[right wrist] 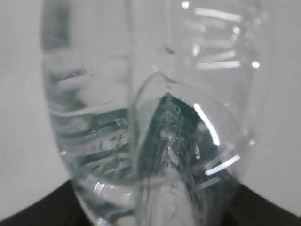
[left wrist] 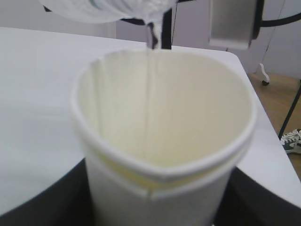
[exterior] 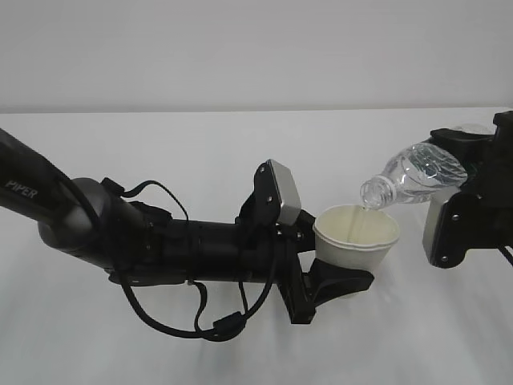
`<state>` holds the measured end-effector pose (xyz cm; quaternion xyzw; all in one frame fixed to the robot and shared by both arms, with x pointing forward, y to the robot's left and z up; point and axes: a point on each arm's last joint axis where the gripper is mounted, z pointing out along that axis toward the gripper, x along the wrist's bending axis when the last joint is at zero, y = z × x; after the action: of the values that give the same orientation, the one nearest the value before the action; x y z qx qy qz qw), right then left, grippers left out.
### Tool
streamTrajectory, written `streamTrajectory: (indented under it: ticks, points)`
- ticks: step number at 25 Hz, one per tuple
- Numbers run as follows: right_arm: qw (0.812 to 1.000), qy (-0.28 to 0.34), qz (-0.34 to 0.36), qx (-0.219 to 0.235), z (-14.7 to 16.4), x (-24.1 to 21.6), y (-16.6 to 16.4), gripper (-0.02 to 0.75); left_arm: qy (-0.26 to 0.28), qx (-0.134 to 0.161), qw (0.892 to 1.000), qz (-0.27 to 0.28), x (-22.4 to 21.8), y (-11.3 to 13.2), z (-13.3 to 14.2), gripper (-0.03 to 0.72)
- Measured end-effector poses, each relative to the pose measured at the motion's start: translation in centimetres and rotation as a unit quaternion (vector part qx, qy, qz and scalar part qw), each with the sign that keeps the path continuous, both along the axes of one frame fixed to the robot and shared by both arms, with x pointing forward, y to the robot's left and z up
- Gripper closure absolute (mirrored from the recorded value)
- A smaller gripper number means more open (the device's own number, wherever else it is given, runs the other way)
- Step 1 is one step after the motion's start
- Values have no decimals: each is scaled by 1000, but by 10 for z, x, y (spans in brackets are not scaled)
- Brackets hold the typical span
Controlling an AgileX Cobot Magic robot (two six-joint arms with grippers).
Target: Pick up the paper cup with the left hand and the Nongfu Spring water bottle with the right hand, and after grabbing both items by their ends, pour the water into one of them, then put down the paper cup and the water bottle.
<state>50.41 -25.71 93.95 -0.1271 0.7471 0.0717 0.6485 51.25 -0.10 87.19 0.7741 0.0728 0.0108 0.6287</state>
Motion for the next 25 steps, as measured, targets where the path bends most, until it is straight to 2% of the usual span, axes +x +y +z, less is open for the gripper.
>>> streamTrajectory:
  ticks: [25]
  points:
    - [1000, -3, 2, -3, 0, 0, 0, 372, 0, 1, 1000, 0, 0, 0, 0, 229]
